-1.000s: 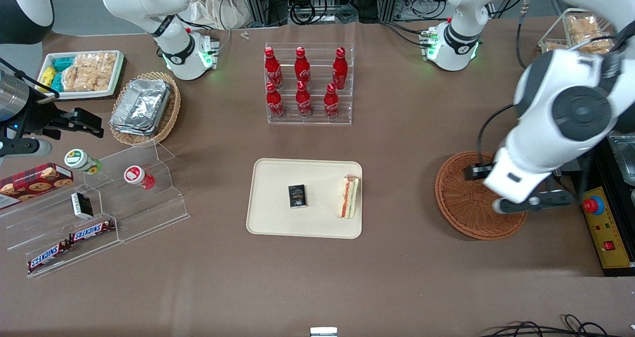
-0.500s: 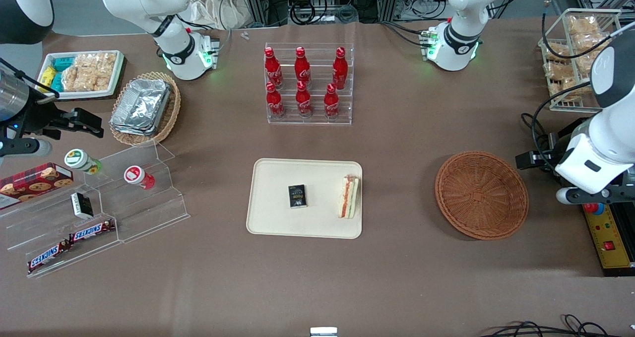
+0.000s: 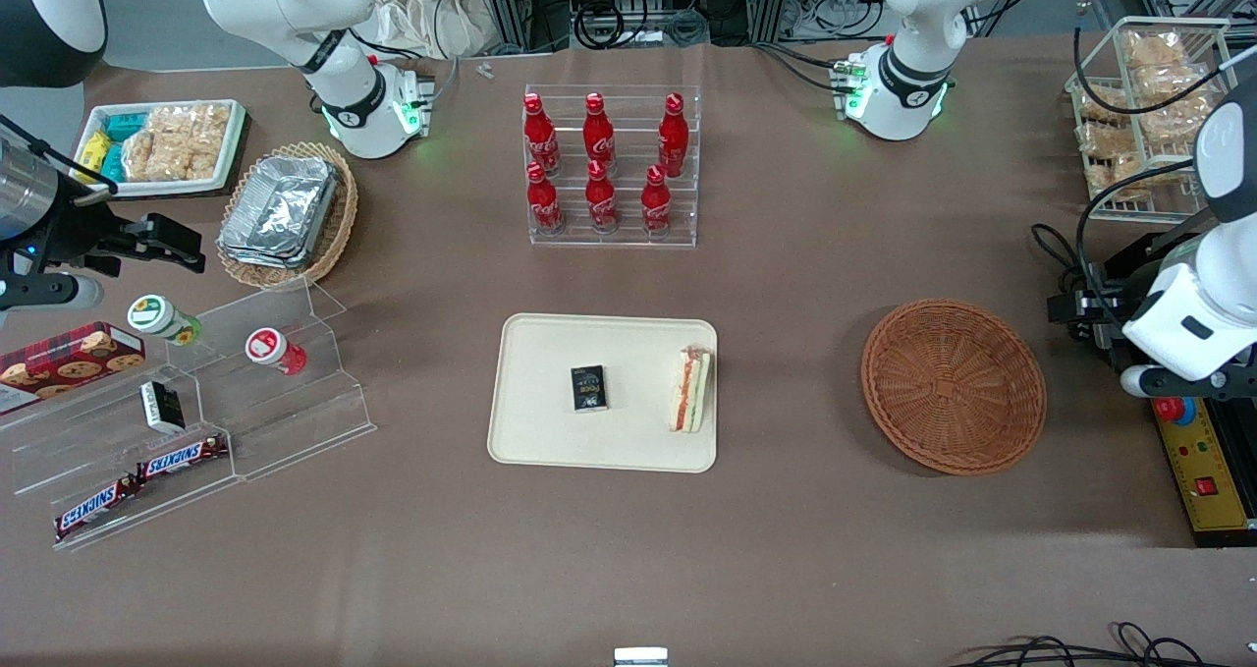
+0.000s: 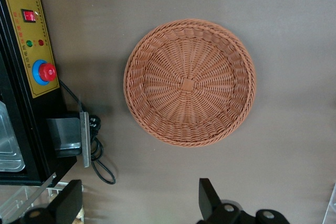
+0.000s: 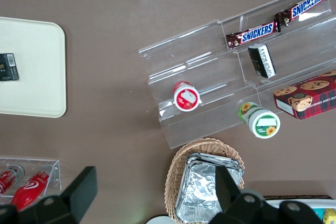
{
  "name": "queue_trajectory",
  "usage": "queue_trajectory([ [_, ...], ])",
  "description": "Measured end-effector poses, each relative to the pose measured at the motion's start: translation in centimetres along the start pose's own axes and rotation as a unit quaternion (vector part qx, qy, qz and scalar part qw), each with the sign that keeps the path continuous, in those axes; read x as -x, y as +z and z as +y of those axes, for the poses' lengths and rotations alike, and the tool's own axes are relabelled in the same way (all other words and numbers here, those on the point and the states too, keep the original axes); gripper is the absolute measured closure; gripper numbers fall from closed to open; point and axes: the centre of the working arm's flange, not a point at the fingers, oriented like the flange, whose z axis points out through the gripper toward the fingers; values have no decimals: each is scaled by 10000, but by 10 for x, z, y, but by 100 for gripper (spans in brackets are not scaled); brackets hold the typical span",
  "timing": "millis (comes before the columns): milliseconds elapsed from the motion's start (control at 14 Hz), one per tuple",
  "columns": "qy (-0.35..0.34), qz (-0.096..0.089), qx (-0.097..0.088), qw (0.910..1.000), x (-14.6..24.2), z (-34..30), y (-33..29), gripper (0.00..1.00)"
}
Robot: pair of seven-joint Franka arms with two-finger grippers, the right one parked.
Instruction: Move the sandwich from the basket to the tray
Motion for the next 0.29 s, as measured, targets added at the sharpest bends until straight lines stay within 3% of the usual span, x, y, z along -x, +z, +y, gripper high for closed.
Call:
queue_trajectory([
  [286,68,29,16,10000,8,-8,-9,0],
])
